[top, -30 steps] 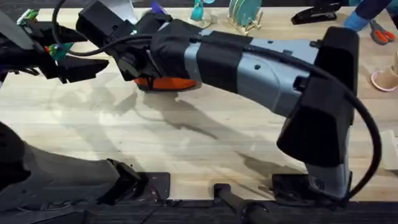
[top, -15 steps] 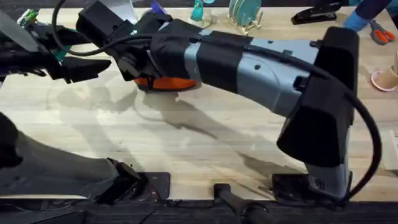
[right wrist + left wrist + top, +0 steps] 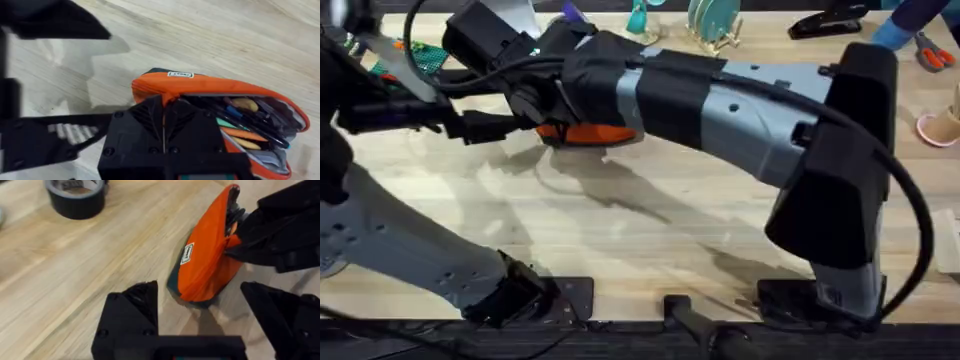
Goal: Unzip the bag, pick up the pens from the table one at a time and place them inside, then zip the bag closed.
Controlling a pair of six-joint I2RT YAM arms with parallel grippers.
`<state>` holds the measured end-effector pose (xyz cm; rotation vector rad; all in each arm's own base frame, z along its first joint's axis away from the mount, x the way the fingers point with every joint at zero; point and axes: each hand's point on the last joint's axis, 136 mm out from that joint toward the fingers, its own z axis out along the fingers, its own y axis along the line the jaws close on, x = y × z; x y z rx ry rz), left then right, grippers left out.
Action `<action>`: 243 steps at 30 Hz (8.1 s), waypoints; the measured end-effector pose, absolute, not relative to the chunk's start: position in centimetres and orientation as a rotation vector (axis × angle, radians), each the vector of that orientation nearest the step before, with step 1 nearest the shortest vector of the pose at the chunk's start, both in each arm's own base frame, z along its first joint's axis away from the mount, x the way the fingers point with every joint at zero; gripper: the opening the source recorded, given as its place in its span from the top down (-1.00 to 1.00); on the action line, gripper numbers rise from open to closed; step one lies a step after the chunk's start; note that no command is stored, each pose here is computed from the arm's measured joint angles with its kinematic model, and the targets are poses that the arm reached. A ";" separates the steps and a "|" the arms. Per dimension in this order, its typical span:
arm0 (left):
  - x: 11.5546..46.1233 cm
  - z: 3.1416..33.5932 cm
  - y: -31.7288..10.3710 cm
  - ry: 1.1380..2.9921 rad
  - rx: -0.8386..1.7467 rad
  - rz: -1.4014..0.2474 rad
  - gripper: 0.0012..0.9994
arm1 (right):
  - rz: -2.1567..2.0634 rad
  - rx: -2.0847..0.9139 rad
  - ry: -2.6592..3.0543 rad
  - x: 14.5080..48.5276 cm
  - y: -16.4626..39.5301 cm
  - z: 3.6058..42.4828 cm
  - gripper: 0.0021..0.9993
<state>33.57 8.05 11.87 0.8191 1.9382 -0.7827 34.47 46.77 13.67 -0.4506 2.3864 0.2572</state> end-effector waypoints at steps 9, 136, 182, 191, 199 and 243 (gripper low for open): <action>34.5 7.8 5.8 1.940 0.864 -0.897 -0.87 | 0.258 -0.451 2.386 34.5 46.8 13.7 0.94; 35.1 7.8 4.5 1.911 0.909 -0.904 0.92 | 0.201 -0.394 2.838 37.5 32.5 12.9 0.94; 35.4 7.9 4.0 1.904 0.911 -0.915 0.92 | 0.091 -0.150 2.995 39.5 23.7 11.6 0.94; 35.5 7.8 4.2 1.915 0.893 -0.915 0.92 | -0.087 0.003 2.981 41.8 17.5 11.1 0.94; 35.5 7.8 4.2 1.915 0.892 -0.916 0.92 | -0.129 0.014 2.974 42.2 16.3 11.1 0.94; 35.5 7.8 4.2 1.917 0.890 -0.917 0.92 | 0.127 -0.250 2.596 36.2 21.1 27.9 -0.99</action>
